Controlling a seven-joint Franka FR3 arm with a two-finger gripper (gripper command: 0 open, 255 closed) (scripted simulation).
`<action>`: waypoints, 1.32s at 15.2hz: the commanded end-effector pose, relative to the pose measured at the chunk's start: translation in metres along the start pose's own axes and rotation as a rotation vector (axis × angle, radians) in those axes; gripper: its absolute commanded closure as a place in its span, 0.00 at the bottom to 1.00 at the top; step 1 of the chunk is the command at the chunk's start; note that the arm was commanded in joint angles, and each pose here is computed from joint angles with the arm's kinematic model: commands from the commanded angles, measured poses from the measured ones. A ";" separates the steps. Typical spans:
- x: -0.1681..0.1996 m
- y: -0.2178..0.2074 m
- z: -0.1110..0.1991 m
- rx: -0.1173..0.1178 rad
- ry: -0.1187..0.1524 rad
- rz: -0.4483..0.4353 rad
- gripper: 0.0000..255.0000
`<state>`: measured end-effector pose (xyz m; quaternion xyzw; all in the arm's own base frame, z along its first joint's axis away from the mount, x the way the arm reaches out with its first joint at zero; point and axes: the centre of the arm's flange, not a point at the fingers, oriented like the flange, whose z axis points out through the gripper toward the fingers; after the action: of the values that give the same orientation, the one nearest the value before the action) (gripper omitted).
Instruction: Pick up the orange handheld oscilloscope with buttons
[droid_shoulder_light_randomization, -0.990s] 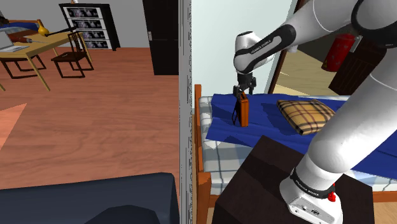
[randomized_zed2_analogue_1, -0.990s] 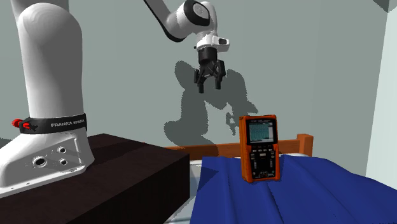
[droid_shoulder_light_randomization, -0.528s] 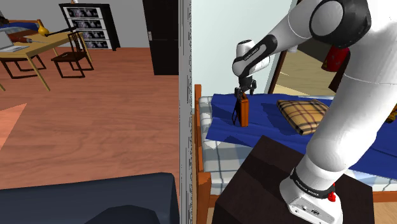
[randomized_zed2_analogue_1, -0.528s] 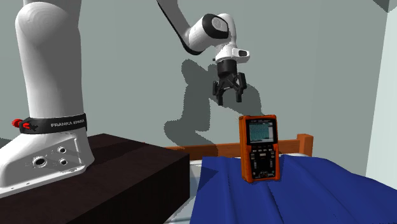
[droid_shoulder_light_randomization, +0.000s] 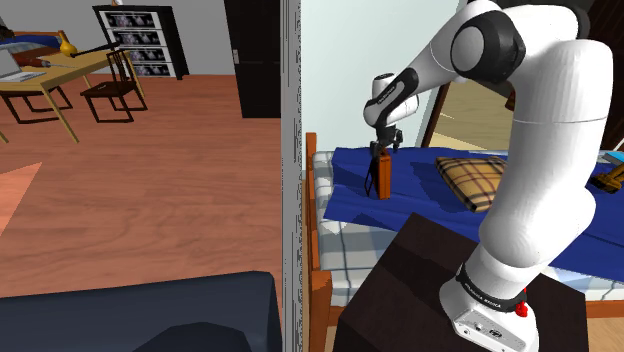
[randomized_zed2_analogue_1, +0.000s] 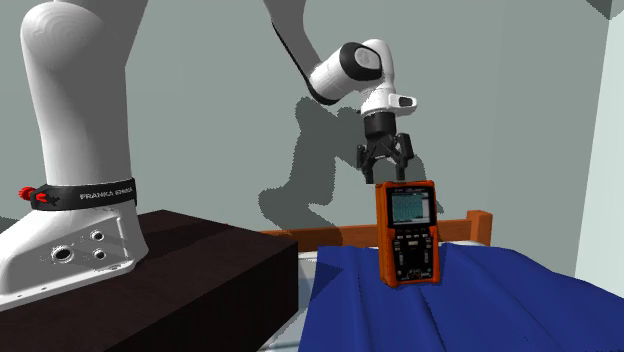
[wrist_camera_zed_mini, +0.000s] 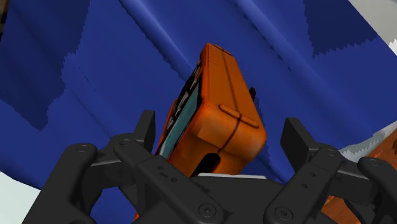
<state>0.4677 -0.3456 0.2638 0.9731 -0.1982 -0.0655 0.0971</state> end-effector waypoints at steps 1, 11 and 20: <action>0.001 -0.002 0.011 0.000 0.000 0.000 0.00; 0.003 -0.005 0.029 0.000 0.000 0.000 1.00; 0.001 -0.001 0.008 0.000 0.000 0.000 1.00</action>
<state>0.4685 -0.3449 0.2495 0.9731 -0.1983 -0.0661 0.0970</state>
